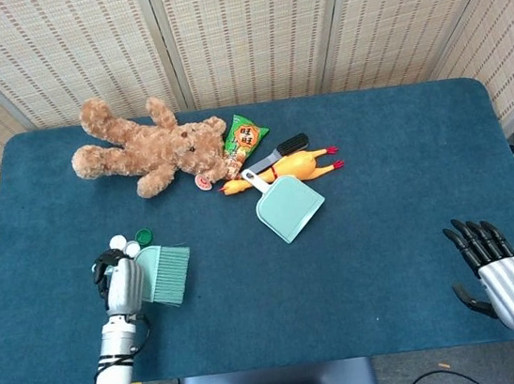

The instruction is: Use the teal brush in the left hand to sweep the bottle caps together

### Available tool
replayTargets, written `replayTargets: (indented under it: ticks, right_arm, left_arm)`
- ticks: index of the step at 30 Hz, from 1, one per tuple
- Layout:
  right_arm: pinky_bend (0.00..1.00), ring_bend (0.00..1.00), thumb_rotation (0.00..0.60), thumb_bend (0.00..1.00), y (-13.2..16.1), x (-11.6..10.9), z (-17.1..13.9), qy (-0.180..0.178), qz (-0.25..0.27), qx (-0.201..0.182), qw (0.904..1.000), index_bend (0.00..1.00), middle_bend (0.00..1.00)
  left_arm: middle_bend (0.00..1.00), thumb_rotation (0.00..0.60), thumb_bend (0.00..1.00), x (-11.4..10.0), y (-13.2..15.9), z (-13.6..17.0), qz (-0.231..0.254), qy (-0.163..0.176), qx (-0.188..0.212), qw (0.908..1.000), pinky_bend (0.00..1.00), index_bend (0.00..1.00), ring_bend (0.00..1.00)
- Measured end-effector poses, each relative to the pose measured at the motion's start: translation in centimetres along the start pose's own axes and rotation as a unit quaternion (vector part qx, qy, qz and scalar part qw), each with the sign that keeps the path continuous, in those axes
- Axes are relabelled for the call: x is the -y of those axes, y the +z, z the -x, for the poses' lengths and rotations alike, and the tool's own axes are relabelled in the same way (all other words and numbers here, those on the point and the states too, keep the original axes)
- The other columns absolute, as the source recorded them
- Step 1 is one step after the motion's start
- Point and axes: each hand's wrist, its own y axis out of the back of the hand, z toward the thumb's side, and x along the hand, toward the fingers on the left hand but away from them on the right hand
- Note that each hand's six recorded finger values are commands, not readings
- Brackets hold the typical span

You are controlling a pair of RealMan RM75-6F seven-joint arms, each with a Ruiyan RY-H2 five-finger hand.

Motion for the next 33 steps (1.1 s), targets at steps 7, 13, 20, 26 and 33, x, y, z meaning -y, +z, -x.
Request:
replayTargets:
  ticks: [7,13,20,26,33]
  right_arm:
    - [0.00,0.00,0.600,0.23,0.0,0.1,0.1,0.001,0.001,0.002,1.0000,0.00,0.00]
    - [0.00,0.00,0.600,0.23,-0.1,0.0,0.1,-0.001,0.001,0.004,1.0000,0.00,0.00]
    - [0.00,0.00,0.600,0.23,-0.2,0.3,0.3,0.002,-0.002,0.008,1.0000,0.00,0.00]
    - [0.00,0.00,0.600,0.23,-0.6,0.3,0.6,-0.002,-0.006,0.020,0.9998,0.00,0.00]
    - [0.00,0.00,0.600,0.23,-1.2,0.7,1.3,-0.001,-0.019,0.036,0.9992,0.00,0.00]
  left_arm:
    - [0.92,0.600,0.45,1.5,2.8,0.7,0.109,-0.013,0.077,0.9909,0.84,0.49,0.73]
    - [0.73,0.600,0.37,2.5,4.6,0.6,0.162,-0.011,0.112,0.9804,0.78,0.18,0.64]
    - [0.25,0.600,0.30,3.6,4.6,0.3,0.187,-0.035,0.113,0.9751,0.71,0.00,0.54]
    - [0.01,0.600,0.30,3.6,1.1,0.3,0.295,-0.036,0.084,0.9511,0.41,0.00,0.14]
    - [0.00,0.600,0.30,5.4,-4.5,2.1,0.494,-0.029,0.045,0.8678,0.17,0.00,0.00]
